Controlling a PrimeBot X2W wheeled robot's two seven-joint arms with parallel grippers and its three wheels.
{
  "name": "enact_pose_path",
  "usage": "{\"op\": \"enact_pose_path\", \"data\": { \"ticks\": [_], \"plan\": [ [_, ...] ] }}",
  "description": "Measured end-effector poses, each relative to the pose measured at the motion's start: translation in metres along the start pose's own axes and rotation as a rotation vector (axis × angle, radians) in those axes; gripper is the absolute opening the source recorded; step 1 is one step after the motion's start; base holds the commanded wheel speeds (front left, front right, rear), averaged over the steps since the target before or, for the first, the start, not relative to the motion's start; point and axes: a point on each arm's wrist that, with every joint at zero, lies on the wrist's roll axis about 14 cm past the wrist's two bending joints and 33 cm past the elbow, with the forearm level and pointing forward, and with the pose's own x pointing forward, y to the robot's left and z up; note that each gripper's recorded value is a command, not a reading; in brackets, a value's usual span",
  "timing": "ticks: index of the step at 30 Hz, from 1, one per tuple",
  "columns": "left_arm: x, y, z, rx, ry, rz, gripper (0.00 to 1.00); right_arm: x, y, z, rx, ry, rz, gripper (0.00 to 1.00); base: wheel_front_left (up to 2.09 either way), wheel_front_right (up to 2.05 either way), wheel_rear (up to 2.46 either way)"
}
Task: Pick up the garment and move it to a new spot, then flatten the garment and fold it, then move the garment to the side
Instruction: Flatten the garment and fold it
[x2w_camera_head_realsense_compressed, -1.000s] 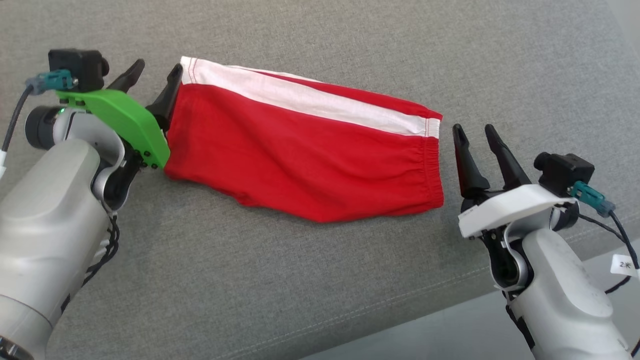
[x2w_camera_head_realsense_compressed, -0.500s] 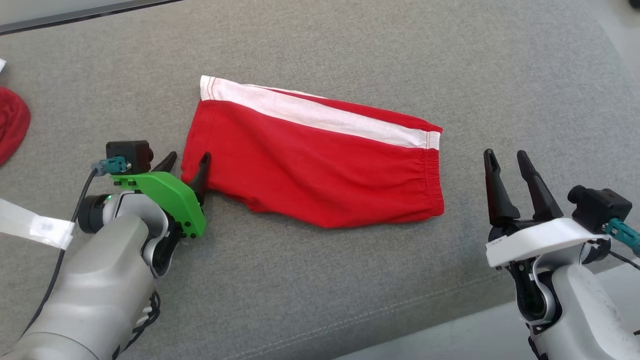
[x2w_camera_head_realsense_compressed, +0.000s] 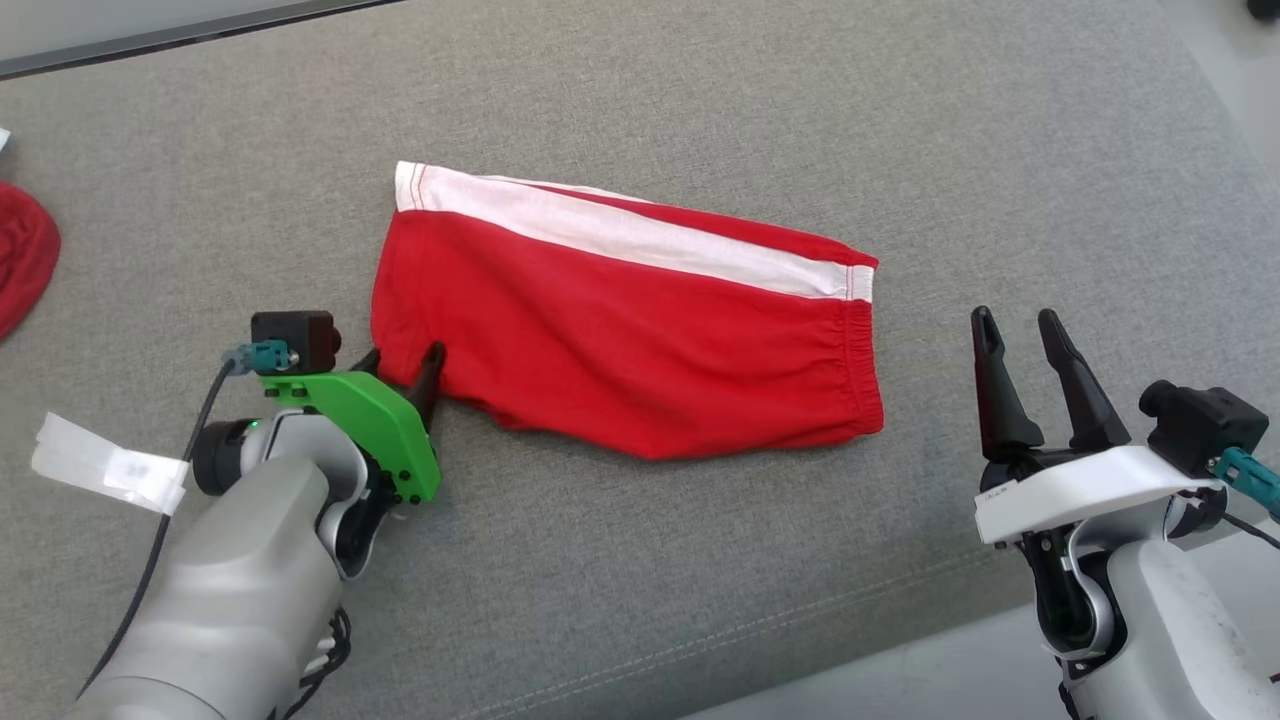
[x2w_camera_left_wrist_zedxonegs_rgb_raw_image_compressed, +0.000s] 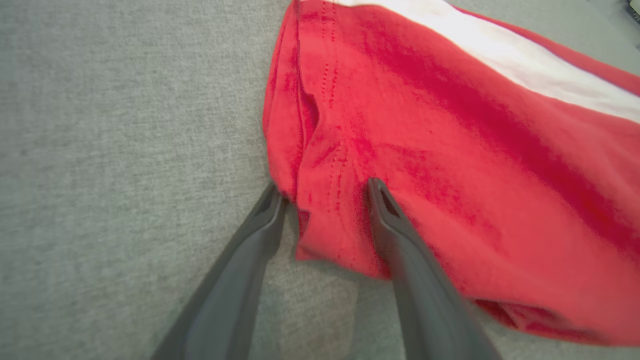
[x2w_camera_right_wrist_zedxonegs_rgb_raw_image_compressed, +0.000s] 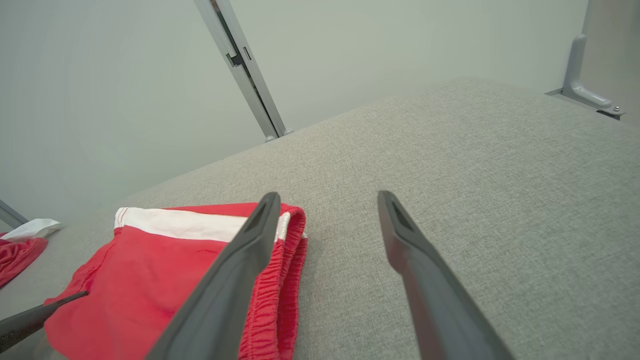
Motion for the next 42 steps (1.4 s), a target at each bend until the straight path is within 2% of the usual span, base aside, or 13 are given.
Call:
{"op": "enact_pose_path", "data": {
  "ticks": [1,6,24,30,42],
  "plan": [
    [-0.001,-0.004,-0.001,-0.002,-0.004,-0.008,0.0,0.0,0.001,0.0,0.0,0.001,0.003,1.0,0.0,0.0,0.0],
    [-0.006,-0.017,0.003,-0.05,-0.062,-0.022,0.0,-0.001,0.007,0.004,0.0,-0.008,0.021,1.0,0.0,0.0,0.0],
    [-0.034,0.0,0.023,-0.293,-0.229,0.086,0.0,-0.008,0.013,0.005,0.0,-0.01,0.041,1.0,0.0,0.0,0.0],
    [-0.058,0.011,0.009,-0.362,-0.27,0.157,0.0,-0.005,0.021,0.002,-0.003,0.019,0.073,1.0,0.0,0.0,0.0],
    [-0.101,-0.009,-0.023,-0.43,-0.32,0.207,0.0,0.01,0.047,-0.015,-0.027,0.147,0.165,1.0,0.0,0.0,0.0]
  ]
}}
